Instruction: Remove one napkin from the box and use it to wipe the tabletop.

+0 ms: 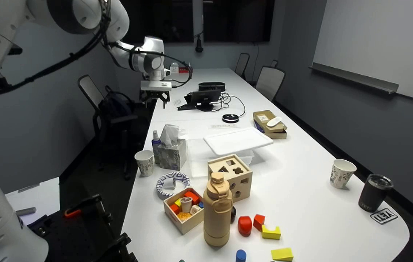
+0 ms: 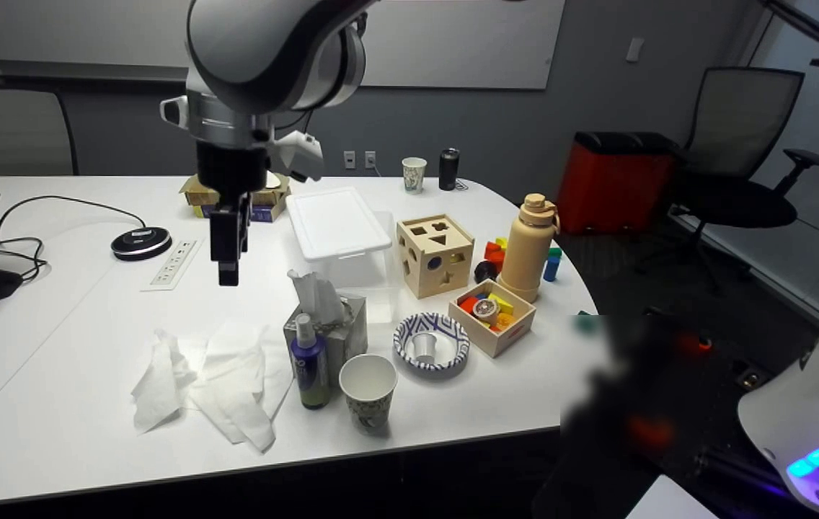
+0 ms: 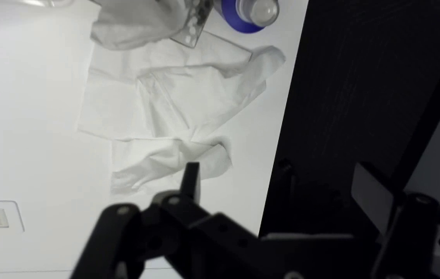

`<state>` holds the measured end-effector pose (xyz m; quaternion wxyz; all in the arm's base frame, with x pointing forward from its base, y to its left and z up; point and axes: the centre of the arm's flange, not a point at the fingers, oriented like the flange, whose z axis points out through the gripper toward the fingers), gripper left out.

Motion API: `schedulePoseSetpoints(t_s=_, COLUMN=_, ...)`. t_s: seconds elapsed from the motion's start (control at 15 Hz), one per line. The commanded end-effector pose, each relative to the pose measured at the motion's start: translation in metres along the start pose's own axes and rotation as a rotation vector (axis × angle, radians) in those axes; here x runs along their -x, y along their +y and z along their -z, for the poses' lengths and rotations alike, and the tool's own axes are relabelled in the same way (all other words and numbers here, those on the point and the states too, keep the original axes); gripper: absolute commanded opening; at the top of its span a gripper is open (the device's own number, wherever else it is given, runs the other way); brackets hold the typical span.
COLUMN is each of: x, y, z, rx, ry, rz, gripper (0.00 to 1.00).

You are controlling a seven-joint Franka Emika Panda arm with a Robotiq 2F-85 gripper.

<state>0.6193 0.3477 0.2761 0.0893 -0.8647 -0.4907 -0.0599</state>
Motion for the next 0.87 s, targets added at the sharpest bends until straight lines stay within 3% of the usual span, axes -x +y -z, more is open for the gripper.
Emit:
schedulePoseSetpoints(t_s=0.0, x=0.029, y=-0.014, z=0.055, rx=0.03, ry=-0.113, rz=-0.087, gripper=1.0)
schedulePoseSetpoints(t_s=0.33, x=0.057, y=-0.005, z=0.094, rx=0.092, ry=-0.175, rz=-0.227, gripper=1.0)
schedulePoseSetpoints(t_s=0.8, x=0.077, y=0.007, z=0.104, rx=0.154, ry=-0.204, rz=-0.319, gripper=1.0)
